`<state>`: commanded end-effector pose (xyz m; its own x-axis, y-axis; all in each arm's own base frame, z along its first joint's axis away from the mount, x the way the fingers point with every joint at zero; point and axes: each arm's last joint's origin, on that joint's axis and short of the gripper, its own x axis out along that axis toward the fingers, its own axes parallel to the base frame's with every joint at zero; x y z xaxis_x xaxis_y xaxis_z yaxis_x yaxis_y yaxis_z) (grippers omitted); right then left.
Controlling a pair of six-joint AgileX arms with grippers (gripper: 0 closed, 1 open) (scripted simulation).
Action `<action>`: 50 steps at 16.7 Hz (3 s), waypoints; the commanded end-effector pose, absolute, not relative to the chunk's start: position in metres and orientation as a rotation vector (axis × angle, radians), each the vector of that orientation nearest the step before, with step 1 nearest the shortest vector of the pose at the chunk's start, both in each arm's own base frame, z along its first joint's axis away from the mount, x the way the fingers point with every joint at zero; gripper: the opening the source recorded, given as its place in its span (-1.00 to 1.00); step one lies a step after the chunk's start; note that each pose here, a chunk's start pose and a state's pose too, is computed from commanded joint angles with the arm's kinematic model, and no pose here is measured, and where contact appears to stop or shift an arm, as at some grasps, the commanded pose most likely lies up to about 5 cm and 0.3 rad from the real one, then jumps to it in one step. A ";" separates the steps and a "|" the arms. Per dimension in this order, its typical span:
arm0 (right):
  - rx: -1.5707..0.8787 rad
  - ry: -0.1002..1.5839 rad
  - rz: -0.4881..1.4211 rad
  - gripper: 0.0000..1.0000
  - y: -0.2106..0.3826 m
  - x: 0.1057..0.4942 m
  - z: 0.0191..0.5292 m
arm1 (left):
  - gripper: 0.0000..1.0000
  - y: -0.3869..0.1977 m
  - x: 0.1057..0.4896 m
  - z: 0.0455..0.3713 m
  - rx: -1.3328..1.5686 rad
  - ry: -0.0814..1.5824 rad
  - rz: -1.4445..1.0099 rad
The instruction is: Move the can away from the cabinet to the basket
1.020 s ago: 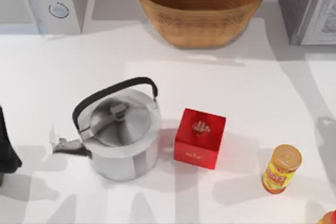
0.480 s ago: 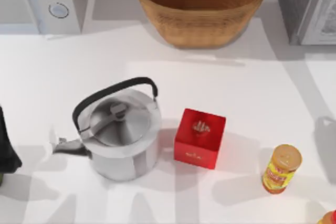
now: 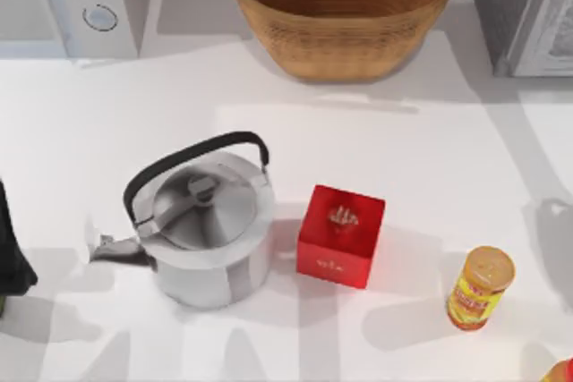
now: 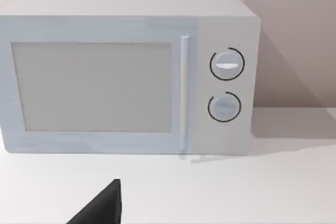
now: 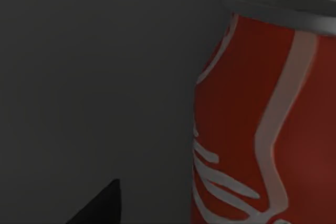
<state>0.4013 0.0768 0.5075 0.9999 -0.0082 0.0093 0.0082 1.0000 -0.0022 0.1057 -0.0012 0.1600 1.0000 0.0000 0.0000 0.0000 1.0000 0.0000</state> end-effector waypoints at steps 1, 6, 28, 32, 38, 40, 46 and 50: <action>-0.002 -0.009 -0.008 1.00 0.077 0.401 0.508 | 1.00 -0.001 0.106 0.160 0.000 0.000 0.000; -0.002 -0.009 -0.008 0.40 0.077 0.401 0.508 | 1.00 -0.001 0.106 0.160 0.000 0.000 0.000; -0.002 -0.008 0.002 -1.00 0.084 0.374 0.521 | 1.00 -0.001 0.106 0.160 0.000 0.000 0.000; -0.001 -0.012 -0.001 -1.00 0.087 0.299 0.551 | 1.00 -0.001 0.106 0.160 0.000 0.000 0.000; -0.001 -0.010 -0.006 -1.00 0.079 0.221 0.568 | 1.00 -0.001 0.106 0.160 0.000 0.000 0.000; -0.001 -0.010 -0.006 -1.00 0.079 0.221 0.568 | 1.00 -0.001 0.106 0.160 0.000 0.000 0.000; 0.004 -0.020 -0.003 -1.00 0.071 0.210 0.561 | 1.00 -0.001 0.106 0.160 0.000 0.000 0.000; 0.003 -0.020 0.000 -1.00 0.053 0.186 0.532 | 1.00 -0.001 0.106 0.160 0.000 0.000 0.000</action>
